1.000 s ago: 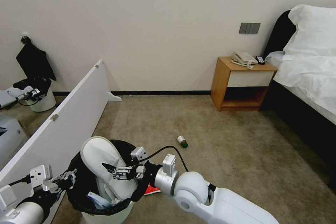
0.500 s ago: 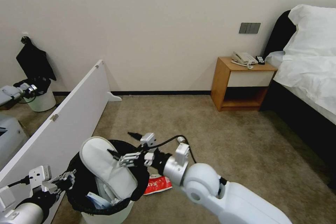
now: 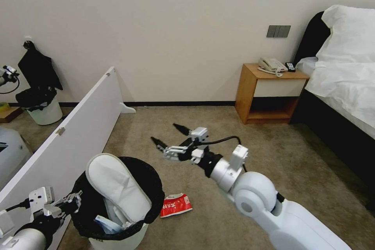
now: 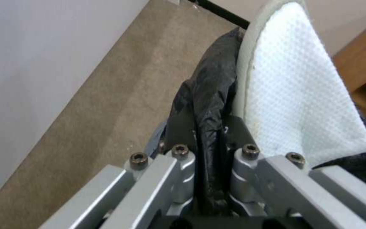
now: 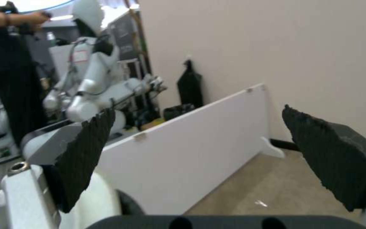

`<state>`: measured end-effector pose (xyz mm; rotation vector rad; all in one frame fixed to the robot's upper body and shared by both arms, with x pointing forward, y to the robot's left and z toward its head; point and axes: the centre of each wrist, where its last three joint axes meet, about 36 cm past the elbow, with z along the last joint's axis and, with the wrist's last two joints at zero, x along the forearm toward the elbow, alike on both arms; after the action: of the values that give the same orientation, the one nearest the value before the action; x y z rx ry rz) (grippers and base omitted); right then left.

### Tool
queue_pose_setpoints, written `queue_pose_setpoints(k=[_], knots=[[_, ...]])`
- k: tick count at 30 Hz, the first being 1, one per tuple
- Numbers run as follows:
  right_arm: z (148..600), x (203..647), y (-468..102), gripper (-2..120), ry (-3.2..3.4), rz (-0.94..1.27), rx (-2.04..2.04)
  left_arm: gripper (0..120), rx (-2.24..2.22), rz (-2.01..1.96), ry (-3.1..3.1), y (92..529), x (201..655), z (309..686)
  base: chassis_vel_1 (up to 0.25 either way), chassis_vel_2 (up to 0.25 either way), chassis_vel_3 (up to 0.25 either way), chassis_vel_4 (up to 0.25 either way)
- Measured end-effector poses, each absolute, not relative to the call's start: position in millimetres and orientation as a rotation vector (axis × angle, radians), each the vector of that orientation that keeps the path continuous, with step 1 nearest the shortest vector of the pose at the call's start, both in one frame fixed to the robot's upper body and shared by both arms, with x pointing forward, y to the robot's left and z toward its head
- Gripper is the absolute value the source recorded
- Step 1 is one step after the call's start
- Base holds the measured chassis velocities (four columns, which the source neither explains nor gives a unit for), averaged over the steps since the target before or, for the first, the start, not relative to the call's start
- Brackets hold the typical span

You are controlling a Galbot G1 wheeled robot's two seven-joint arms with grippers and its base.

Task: Pick up the trash bin, then pick up the garbage from the floor and place it into the trash bin.

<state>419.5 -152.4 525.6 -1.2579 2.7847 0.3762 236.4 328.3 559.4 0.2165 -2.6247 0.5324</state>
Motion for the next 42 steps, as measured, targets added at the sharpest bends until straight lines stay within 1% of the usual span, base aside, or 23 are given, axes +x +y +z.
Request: queue_pose_setpoints(k=[5,8,13,15,19,21,24,25,26,28,30,32,36,40,42], knots=[[521.1,416.4,-159.2,100,2.840,0.390,-1.172,6,0.233,0.528,-2.629,329.3,235.5,559.4,0.000,0.000,0.000,0.000],[505.3,407.8,-167.8,100,2.945,0.434,-1.026,6,0.264,0.537,-2.637,331.8,233.3,559.6,0.000,0.000,0.000,0.000],[487.4,400.4,-173.5,100,2.977,0.460,-0.900,6,0.278,0.528,-2.646,333.9,232.7,561.0,0.000,0.000,0.000,0.000],[470.7,392.8,-181.3,100,2.995,0.399,-0.818,6,0.290,0.522,-2.651,336.1,231.9,562.2,0.000,0.000,0.000,0.000],[455.2,384.9,-188.5,100,3.035,0.316,-0.762,6,0.298,0.517,-2.655,337.7,231.3,563.2,0.000,0.000,0.000,0.000],[432.5,371.7,-193.2,100,3.114,0.234,-0.699,6,0.308,0.513,-2.659,339.7,230.4,564.3,0.000,0.000,0.000,0.000],[424.6,366.7,-193.6,100,3.139,0.216,-0.689,6,0.310,0.513,-2.659,340.1,230.1,564.5,0.000,0.000,0.000,0.000],[410.1,357.0,-194.7,100,3.179,0.186,-0.677,6,0.312,0.513,-2.660,340.6,229.8,564.7,0.000,0.000,0.000,0.000],[410.1,357.0,-194.7,100,3.179,0.186,-0.677,6,0.312,0.513,-2.660,340.6,229.8,564.7,0.000,0.000,0.000,0.000],[384.5,339.9,-197.8,100,3.218,0.142,-0.677,6,0.315,0.514,-2.660,341.1,229.5,564.9,0.000,0.000,0.000,0.000],[378.3,335.2,-199.2,100,3.231,0.130,-0.681,6,0.316,0.515,-2.661,341.2,229.4,564.9,0.000,0.000,0.000,0.000],[359.6,319.0,-206.5,100,3.258,0.099,-0.684,6,0.315,0.519,-2.661,340.9,229.5,564.7,0.000,0.000,0.000,0.000],[343.5,301.3,-215.8,100,3.264,0.040,-0.682,6,0.310,0.527,-2.662,339.8,230.2,564.3,0.000,0.000,0.000,0.000],[336.4,293.4,-220.4,100,3.255,-0.029,-0.683,6,0.307,0.528,-2.662,339.5,230.5,564.2,0.000,0.000,0.000,0.000],[327.4,281.9,-225.9,100,3.261,-0.139,-0.694,6,0.305,0.529,-2.662,339.3,230.6,564.2,0.000,0.000,0.000,0.000]])
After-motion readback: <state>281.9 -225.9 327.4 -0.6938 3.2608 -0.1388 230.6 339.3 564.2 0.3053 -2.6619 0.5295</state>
